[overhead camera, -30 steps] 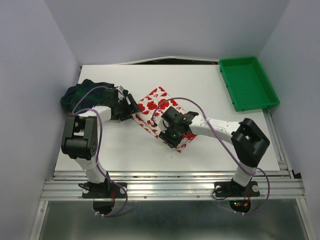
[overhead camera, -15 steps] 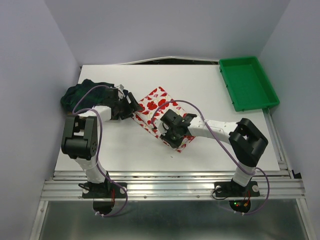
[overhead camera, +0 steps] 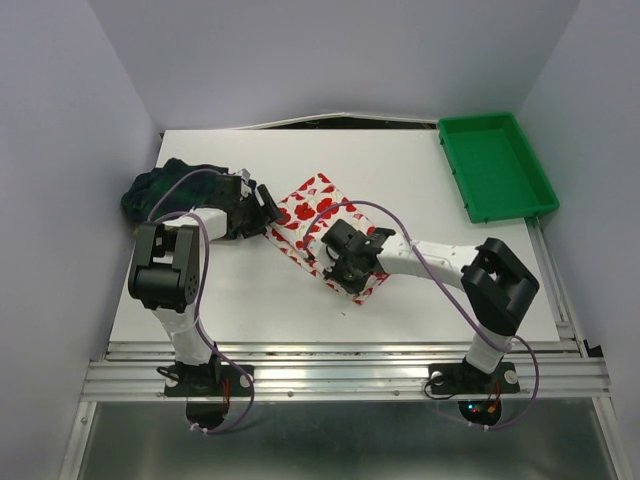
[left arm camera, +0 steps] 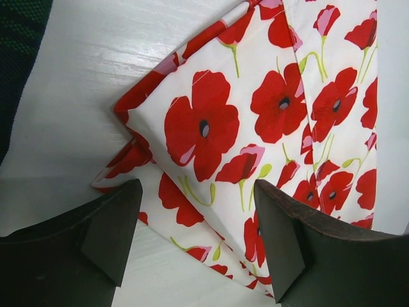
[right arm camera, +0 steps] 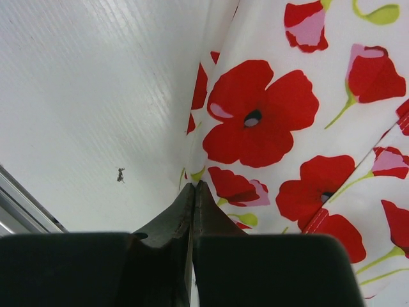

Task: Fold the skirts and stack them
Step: Fold the skirt

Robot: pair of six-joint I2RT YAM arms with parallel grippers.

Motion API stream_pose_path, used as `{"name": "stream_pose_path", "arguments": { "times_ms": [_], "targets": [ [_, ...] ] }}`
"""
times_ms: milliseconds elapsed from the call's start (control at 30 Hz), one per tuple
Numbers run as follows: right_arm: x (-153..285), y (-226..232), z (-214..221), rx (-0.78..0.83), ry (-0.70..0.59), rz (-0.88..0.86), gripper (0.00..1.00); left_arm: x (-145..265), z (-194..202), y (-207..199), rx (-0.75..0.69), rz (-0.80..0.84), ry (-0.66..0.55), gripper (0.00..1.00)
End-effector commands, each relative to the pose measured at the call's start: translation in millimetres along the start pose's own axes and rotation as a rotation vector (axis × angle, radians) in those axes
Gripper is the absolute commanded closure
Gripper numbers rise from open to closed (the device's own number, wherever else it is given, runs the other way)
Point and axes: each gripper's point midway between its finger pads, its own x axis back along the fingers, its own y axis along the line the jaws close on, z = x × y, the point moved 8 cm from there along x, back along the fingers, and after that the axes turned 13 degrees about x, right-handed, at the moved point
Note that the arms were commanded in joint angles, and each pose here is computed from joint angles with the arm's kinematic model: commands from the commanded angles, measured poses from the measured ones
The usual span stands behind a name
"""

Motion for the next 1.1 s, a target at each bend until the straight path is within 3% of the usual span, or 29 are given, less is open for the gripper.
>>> {"name": "stream_pose_path", "arguments": {
  "times_ms": [0,367,600,633,700,867,1067],
  "targets": [
    [16,3,5,0.038,0.003,0.032,0.99,-2,-5,4,-0.018,-0.055,-0.03,0.17],
    [19,18,18,0.014,0.007,-0.048,0.99,0,-9,1,-0.029,-0.059,-0.043,0.16],
    [9,16,3,-0.02,-0.045,-0.08,0.99,0,-9,-2,-0.038,-0.047,-0.038,0.14],
    [8,16,0,-0.024,-0.052,-0.085,0.96,1,-9,-3,-0.046,-0.039,-0.035,0.14],
    [9,13,-11,-0.039,-0.071,-0.094,0.77,5,-11,-13,-0.07,-0.005,-0.037,0.1],
    [35,1,-34,-0.049,-0.16,-0.045,0.52,33,-20,-50,-0.179,0.109,-0.087,0.06],
    [99,-65,-43,-0.177,-0.368,0.02,0.49,92,-38,-90,-0.322,0.178,-0.235,0.05]
  ]
}}
